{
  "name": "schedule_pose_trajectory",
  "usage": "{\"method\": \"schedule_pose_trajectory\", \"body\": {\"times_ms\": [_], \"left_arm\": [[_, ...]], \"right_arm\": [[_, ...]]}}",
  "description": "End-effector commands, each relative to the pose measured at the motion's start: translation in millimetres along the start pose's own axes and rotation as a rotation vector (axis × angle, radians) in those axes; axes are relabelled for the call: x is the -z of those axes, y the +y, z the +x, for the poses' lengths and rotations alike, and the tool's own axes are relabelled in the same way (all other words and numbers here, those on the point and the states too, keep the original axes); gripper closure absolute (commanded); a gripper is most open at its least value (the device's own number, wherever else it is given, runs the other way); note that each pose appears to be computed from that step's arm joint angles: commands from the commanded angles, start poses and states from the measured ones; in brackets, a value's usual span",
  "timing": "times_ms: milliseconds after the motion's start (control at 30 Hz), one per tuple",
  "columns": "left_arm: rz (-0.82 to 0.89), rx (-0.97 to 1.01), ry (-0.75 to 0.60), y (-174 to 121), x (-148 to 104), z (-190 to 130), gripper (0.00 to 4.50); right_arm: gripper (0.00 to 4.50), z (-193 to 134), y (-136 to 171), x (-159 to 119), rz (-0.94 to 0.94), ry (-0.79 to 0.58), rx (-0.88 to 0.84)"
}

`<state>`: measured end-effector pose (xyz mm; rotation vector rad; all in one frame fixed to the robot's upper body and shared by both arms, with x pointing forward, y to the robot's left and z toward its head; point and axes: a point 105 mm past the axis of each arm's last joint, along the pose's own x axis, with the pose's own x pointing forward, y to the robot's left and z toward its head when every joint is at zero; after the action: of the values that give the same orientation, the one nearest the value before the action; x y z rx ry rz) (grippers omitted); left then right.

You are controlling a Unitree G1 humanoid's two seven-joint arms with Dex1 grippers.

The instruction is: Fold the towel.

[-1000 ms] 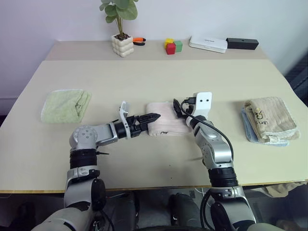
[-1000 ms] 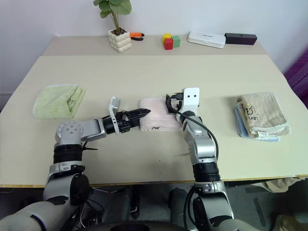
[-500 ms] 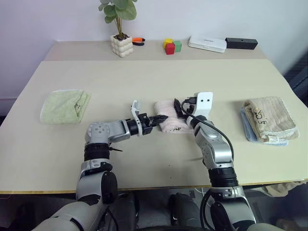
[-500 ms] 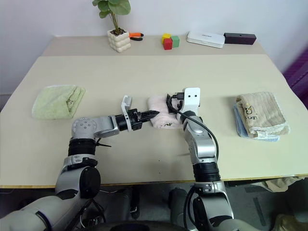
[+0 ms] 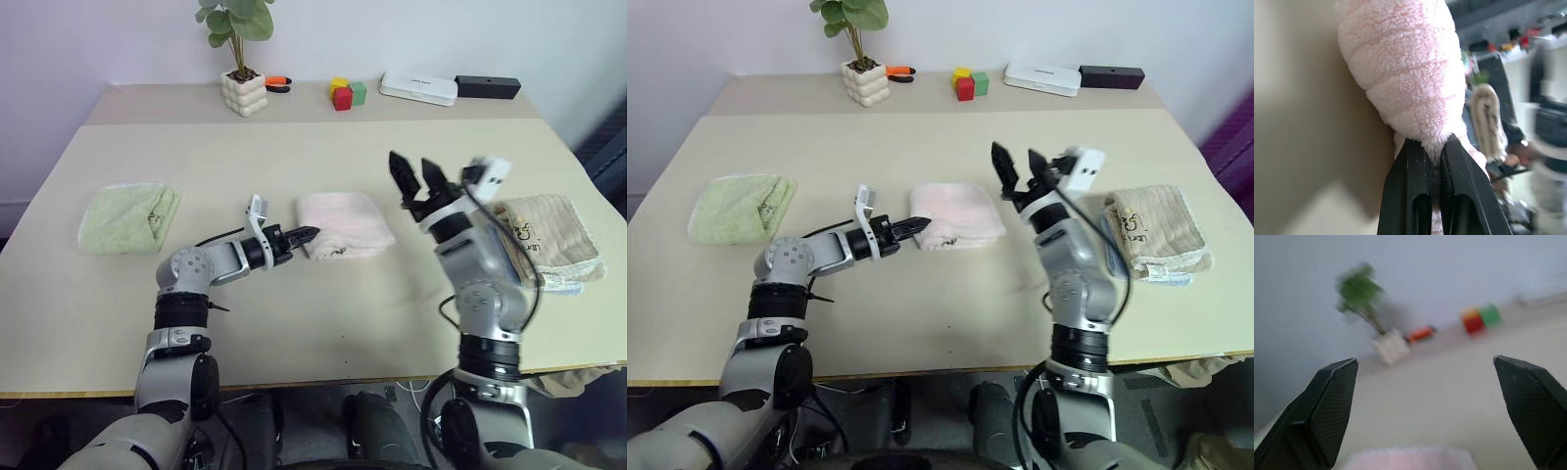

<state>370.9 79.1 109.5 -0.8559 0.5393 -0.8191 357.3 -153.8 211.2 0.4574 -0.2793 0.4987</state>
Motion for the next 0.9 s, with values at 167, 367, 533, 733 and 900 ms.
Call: {"method": "schedule_pose_trajectory", "body": {"times_ms": [167, 367, 533, 733, 900], "left_arm": [[0.201, 0.025, -0.295, -6, -47, -20, 4.42], [0.225, 0.081, -0.471, -21, -60, -27, 4.42], [0.252, 0.080, -0.568, -32, -80, -40, 4.42], [0.348, 0.058, -0.684, -50, -122, -73, 4.42], [0.446, 0.006, -0.776, -58, -158, -111, 4.42]], "right_arm": [[0.00, -41, 50, 12, -0.179, 0.223, -0.436], [0.00, -51, 60, 20, -0.241, 0.286, -0.557], [0.00, -50, 56, 19, -0.248, 0.280, -0.560], [0.00, -42, 55, 20, -0.245, 0.272, -0.558], [0.00, -37, 59, 22, -0.237, 0.272, -0.589]]}}
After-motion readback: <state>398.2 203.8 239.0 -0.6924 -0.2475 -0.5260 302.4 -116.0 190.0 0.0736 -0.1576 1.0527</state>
